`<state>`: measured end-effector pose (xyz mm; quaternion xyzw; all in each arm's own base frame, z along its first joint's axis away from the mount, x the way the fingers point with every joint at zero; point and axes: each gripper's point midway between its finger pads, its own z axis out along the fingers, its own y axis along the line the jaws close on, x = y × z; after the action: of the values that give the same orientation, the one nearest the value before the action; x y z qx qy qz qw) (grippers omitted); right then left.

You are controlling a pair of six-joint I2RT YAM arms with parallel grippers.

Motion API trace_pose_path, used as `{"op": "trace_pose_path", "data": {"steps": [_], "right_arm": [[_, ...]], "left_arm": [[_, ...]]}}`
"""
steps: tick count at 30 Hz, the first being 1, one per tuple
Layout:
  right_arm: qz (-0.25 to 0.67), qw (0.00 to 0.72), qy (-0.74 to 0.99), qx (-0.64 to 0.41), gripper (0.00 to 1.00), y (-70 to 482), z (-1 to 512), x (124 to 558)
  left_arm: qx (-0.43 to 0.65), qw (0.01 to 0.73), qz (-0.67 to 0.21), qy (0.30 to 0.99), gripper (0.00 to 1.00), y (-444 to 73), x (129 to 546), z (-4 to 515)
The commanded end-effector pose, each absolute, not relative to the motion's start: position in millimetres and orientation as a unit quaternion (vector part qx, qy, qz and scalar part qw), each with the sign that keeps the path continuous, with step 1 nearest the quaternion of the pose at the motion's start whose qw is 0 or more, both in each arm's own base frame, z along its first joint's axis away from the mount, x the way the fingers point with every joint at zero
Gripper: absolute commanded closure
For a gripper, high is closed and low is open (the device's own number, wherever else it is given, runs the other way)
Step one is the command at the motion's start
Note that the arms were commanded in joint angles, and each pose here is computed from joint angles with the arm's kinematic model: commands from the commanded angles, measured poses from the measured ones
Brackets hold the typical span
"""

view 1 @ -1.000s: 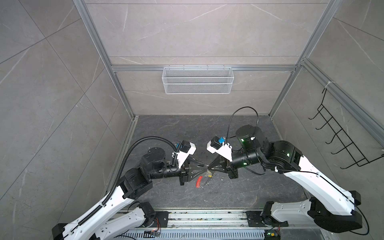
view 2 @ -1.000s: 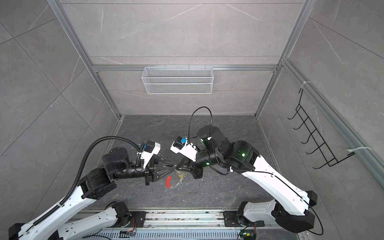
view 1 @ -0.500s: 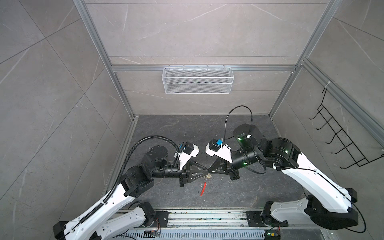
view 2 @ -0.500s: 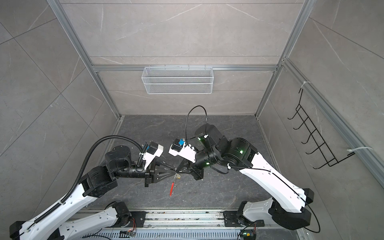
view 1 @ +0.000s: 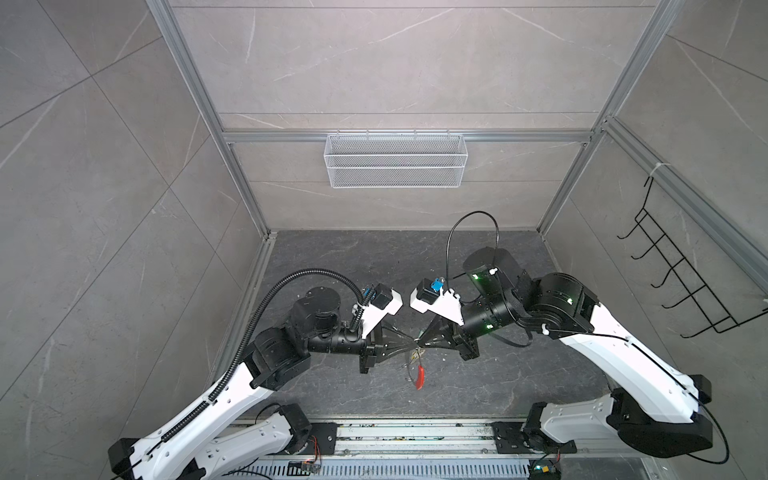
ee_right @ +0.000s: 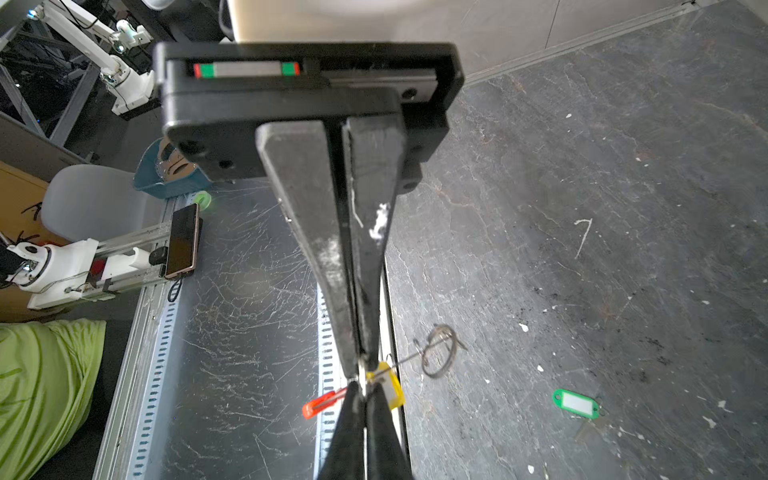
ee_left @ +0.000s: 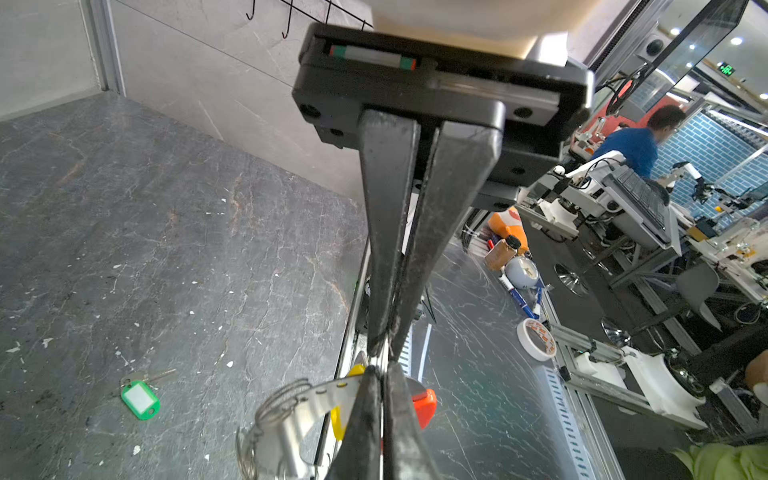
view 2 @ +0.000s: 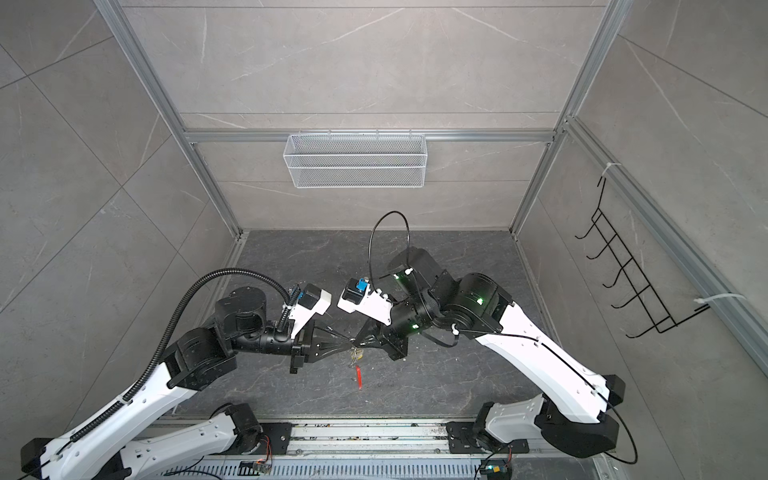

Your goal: Remove the keys from the keyring

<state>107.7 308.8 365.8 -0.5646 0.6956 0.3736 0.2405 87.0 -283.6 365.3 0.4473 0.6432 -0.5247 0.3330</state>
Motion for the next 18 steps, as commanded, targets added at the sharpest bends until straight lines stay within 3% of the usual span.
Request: {"op": "trace_pose_path", "data": {"steps": [1,3,4,7,10,13,18], "right_arm": [[0.386,0.250,0.680,-0.571,1.00,315,374,107],[0.391,0.257,0.679,-0.565,1.00,317,377,109],[0.392,0.266,0.681,-0.559,0.95,318,379,111],[0.393,0.330,0.681,-0.523,0.65,319,394,125],[0.394,0.403,0.670,-0.484,0.53,314,409,137],[0.397,0.460,0.655,-0.449,0.49,306,420,145],[0.393,0.492,0.660,-0.410,0.48,303,411,158]], "left_arm": [[0.450,0.363,-0.536,0.615,1.00,-286,89,390],[0.436,0.381,-0.536,0.614,1.00,-286,94,391],[0.427,0.396,-0.534,0.614,1.00,-285,98,392],[0.393,0.450,-0.523,0.608,1.00,-278,111,397],[0.347,0.514,-0.514,0.593,1.00,-265,124,407],[0.317,0.560,-0.515,0.566,1.00,-254,128,416],[0.294,0.604,-0.520,0.527,1.00,-244,128,425]]}}
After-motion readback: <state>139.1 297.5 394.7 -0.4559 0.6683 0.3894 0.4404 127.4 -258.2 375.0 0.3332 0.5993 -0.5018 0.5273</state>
